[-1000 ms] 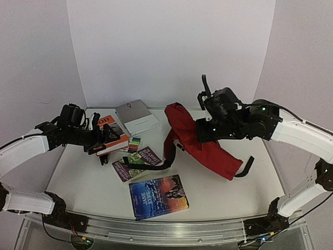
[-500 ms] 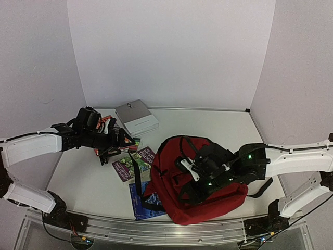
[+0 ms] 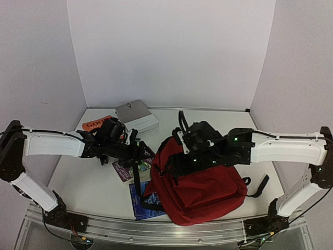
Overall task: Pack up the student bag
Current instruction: Adjust the student bag at the center of the board, then unzip the student bag at the center of the board.
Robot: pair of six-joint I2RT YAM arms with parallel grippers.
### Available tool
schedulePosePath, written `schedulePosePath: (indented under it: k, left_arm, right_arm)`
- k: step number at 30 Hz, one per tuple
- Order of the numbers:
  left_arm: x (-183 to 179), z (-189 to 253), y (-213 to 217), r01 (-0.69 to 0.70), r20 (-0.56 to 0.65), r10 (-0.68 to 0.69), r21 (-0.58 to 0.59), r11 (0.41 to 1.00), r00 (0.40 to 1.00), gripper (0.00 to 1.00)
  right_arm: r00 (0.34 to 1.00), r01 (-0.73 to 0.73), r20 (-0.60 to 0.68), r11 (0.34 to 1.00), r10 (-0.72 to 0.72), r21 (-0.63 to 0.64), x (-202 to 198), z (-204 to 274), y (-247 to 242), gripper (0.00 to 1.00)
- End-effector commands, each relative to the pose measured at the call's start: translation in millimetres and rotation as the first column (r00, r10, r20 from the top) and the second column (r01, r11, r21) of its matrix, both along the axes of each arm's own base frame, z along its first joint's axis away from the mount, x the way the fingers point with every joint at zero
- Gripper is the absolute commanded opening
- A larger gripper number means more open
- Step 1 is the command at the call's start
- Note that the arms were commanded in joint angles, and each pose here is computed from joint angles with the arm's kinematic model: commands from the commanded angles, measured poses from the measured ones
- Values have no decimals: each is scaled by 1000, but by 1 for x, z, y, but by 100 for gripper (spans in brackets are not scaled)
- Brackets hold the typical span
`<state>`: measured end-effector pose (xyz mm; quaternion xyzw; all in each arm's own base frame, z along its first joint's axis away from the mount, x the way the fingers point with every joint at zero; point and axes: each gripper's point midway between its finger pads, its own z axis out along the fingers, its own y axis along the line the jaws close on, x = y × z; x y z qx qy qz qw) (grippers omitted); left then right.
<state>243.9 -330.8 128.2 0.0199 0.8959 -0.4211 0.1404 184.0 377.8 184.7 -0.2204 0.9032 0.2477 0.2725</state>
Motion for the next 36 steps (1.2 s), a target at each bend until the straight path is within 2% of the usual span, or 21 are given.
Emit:
schedulePosePath:
  k: [1, 5, 10, 14, 21, 29, 36]
  left_arm:
    - [16, 2, -16, -58, 14, 58, -23, 998, 998, 73]
    - [19, -16, -6, -135, -28, 135, 22, 991, 990, 67]
    - [11, -18, -16, -120, -55, 117, -52, 991, 992, 59]
    - [5, -25, -23, -99, -73, 96, -41, 994, 993, 53]
    - [5, -38, -16, -135, -90, 136, 15, 991, 987, 45]
    - [1, -49, -18, -127, -122, 129, 29, 991, 984, 29]
    - [1, -56, -20, -125, -135, 129, 37, 991, 982, 27]
  right_arm:
    - [1000, 15, 27, 1000, -15, 3, 27, -6, 16, 65]
    - [999, -31, 22, 999, 31, 16, 46, -18, 29, 54]
    - [993, -112, 20, 994, 112, -10, 58, -36, 49, 43]
    - [990, -136, 16, 990, 137, -37, 68, -52, 60, 41]
    - [991, -131, -7, 988, 130, -81, 85, -80, 64, 37]
    - [989, -146, -34, 984, 143, -106, 84, -99, 65, 32]
    - [987, -157, -52, 982, 152, -108, 83, -107, 70, 29]
